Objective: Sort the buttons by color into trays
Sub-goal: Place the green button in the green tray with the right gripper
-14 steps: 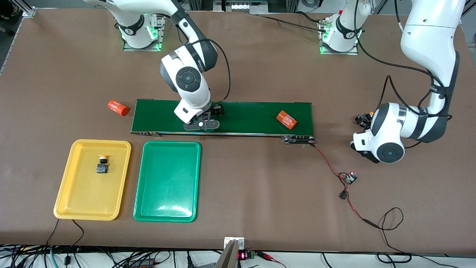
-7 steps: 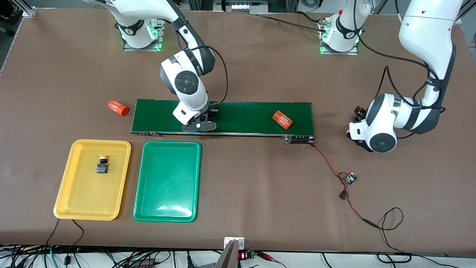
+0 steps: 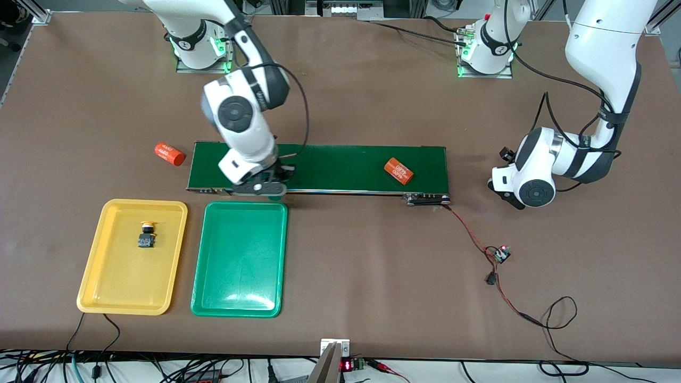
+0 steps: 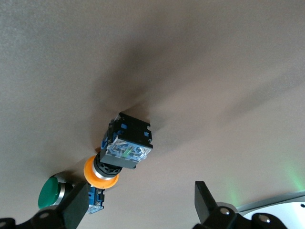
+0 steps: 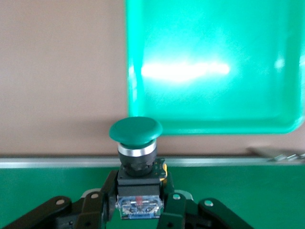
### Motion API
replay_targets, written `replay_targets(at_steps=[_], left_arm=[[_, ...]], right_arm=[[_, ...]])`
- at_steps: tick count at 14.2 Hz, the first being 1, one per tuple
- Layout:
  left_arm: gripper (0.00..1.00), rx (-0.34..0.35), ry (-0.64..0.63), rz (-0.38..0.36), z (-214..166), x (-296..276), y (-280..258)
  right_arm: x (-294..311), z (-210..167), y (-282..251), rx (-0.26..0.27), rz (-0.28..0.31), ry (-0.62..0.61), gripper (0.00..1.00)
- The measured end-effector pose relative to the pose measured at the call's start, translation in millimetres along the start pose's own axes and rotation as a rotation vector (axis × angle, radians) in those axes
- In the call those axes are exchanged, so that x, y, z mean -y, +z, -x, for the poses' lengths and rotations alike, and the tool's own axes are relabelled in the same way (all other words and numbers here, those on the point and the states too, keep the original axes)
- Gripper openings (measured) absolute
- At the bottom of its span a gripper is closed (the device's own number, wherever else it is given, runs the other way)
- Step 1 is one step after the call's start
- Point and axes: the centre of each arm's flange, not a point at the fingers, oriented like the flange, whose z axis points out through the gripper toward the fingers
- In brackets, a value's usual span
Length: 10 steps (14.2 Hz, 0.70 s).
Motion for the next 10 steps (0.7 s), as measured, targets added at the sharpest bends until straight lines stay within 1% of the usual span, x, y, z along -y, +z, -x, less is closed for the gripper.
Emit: replay_targets(at_steps=[2, 3, 5, 6, 8, 10], left_arm=[[0.97, -0.016, -0.002, -0.003, -0.7, 2.0, 0.7], [0.96, -0.023, -0.003, -0.004, -0.9, 2.9, 1.2], [0.96, -0.044, -0.003, -0.009, -3.1, 4.0, 2.8], [0.95, -0.054, -0.002, -0.012, -5.1, 3.9, 5.4], [0.94, -0.064, 0.001, -0.009, -10.2, 4.4, 14.7], [0.93, -0.056, 0.002, 0.0, -14.0, 5.6, 24.4]], right_arm=[[-38.7, -35.9, -12.2, -0.039, 0.007, 0.013, 0.41], [-56.1, -52.0, -10.7, -0.048, 0.014, 0.009, 0.41], [-90.9, -81.1, 8.2, -0.051, 0.035, 0.015, 0.41], [-108.0, -95.8, 20.7, -0.059, 0.044, 0.03, 0.41], [-129.3, -114.0, 50.5, -0.053, 0.066, 0.032, 0.41], [-126.8, -114.4, 79.7, -0.029, 0.083, 0.016, 0.41]])
